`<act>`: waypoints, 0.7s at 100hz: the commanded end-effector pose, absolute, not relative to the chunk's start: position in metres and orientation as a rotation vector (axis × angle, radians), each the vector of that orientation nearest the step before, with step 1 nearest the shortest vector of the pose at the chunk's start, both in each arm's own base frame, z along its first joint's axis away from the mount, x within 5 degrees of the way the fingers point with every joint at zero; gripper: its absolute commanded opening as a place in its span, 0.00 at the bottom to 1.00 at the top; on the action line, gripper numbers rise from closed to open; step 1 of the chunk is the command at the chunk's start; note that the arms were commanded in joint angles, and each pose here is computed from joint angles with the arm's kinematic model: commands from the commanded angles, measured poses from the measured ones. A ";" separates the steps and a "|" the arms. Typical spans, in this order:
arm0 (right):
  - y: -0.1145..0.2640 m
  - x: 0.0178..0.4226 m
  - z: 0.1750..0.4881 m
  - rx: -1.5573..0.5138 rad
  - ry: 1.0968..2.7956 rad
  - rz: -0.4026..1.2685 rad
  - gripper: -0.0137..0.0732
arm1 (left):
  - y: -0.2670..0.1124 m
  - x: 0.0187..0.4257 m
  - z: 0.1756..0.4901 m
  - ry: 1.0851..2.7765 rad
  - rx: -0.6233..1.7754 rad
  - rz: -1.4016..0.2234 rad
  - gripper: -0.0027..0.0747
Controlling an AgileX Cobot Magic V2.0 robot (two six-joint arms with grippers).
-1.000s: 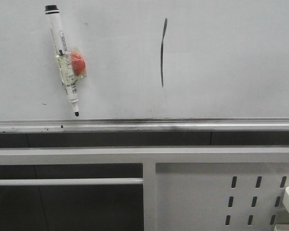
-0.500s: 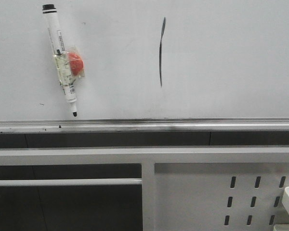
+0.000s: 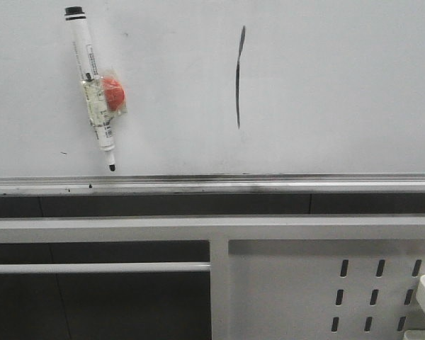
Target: Write number 1 on whiteboard
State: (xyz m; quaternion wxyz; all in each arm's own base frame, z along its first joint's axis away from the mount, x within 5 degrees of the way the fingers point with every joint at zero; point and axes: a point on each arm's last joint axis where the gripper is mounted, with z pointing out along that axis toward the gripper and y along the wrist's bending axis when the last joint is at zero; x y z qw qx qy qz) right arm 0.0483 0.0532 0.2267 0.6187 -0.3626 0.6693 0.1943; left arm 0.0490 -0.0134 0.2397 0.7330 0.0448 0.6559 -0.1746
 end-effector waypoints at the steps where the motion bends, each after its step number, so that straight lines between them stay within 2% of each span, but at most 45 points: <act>1: 0.051 0.052 0.240 -0.764 1.488 0.421 0.08 | -0.008 0.049 0.243 1.522 -0.077 -0.462 0.01; 10: 0.051 0.052 0.240 -0.764 1.488 0.421 0.08 | -0.009 0.048 0.241 1.552 -0.030 -0.402 0.01; 20: 0.051 0.052 0.240 -0.764 1.488 0.421 0.08 | -0.011 0.047 0.248 1.456 0.131 -0.221 0.01; 29: 0.051 0.052 0.240 -0.764 1.488 0.421 0.08 | -0.007 0.047 0.252 1.406 0.118 -0.112 0.01; 43: 0.051 0.052 0.240 -0.764 1.488 0.421 0.08 | -0.003 0.050 0.238 1.441 0.054 -0.038 0.01; 62: 0.051 0.052 0.240 -0.764 1.488 0.421 0.08 | 0.000 0.057 0.199 1.519 -0.022 -0.008 0.01; 70: 0.051 0.052 0.240 -0.764 1.489 0.421 0.08 | 0.001 0.056 0.193 1.586 -0.036 -0.003 0.01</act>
